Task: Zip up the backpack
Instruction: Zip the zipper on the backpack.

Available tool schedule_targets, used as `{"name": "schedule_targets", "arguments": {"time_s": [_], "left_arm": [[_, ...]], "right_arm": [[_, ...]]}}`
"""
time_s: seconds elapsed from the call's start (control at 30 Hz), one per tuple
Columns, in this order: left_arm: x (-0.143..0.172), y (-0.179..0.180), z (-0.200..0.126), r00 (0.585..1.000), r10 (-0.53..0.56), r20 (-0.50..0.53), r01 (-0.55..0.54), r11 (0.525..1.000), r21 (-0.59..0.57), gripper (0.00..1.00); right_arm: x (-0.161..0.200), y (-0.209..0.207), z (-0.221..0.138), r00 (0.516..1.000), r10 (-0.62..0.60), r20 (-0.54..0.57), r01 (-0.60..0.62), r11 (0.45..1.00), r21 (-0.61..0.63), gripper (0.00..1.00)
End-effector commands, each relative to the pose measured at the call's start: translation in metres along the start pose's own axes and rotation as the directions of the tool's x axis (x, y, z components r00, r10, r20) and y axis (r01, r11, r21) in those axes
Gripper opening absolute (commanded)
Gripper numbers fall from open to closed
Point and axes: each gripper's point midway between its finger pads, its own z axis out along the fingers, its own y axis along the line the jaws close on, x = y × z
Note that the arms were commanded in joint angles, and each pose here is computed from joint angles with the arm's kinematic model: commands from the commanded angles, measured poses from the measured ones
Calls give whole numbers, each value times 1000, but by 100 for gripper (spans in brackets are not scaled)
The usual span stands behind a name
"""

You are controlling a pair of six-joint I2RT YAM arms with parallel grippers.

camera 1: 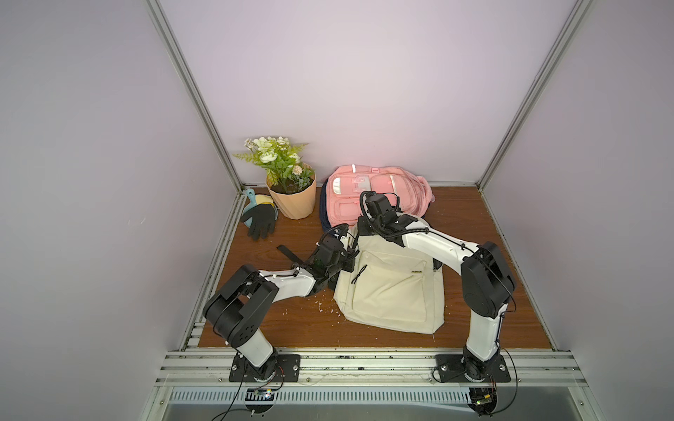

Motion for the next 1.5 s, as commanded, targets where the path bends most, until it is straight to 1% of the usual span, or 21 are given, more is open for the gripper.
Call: {"name": "schedule_targets", "arguments": {"time_s": [0.0, 0.1, 0.27, 0.47, 0.6, 0.67, 0.73, 0.87, 0.97, 1.13, 1.37, 1.47], "left_arm": [[-14, -6, -5, 998, -8, 55, 8, 1000, 6, 0], [-13, -6, -6, 998, -9, 55, 9, 1000, 6, 0], [-11, -4, -8, 998, -11, 55, 11, 1000, 3, 0], [-9, -4, -11, 998, -14, 56, 14, 1000, 4, 0], [-5, -2, -12, 999, -14, 43, 13, 1000, 2, 0], [-4, -2, -13, 999, -14, 42, 14, 1000, 2, 0], [-3, -1, -14, 999, -16, 42, 16, 1000, -2, 0], [-4, -2, -14, 999, -20, 45, 20, 1000, 3, 0], [-4, -3, -13, 999, -20, 41, 19, 1000, 5, 0], [-6, -4, -13, 999, -21, 45, 21, 1000, 12, 0], [-8, -6, -14, 998, -26, 54, 25, 1000, 18, 0], [-7, -7, -14, 998, -26, 51, 25, 999, 20, 0]], "right_arm": [[-17, -3, -18, 999, 15, 51, -16, 1000, 12, 5], [-26, -5, -26, 997, 19, 79, -21, 1000, 19, 0], [-43, -7, -40, 991, 25, 129, -29, 999, 33, 0], [-54, -13, -49, 986, 27, 164, -37, 998, 56, 0], [-71, -13, -59, 978, 37, 203, -49, 998, 51, 0], [-74, -9, -60, 980, 39, 198, -46, 998, 33, 0], [-67, -4, -56, 984, 39, 174, -42, 999, 12, 0], [-38, -6, -45, 991, 57, 119, -56, 998, -10, 0], [-23, -5, -44, 992, 71, 101, -68, 997, -35, 0], [-12, -7, -38, 994, 74, 84, -71, 997, -35, 12], [-9, -4, -31, 995, 74, 74, -71, 996, -47, 19], [-3, -2, -27, 995, 81, 56, -77, 995, -60, 19]]}}
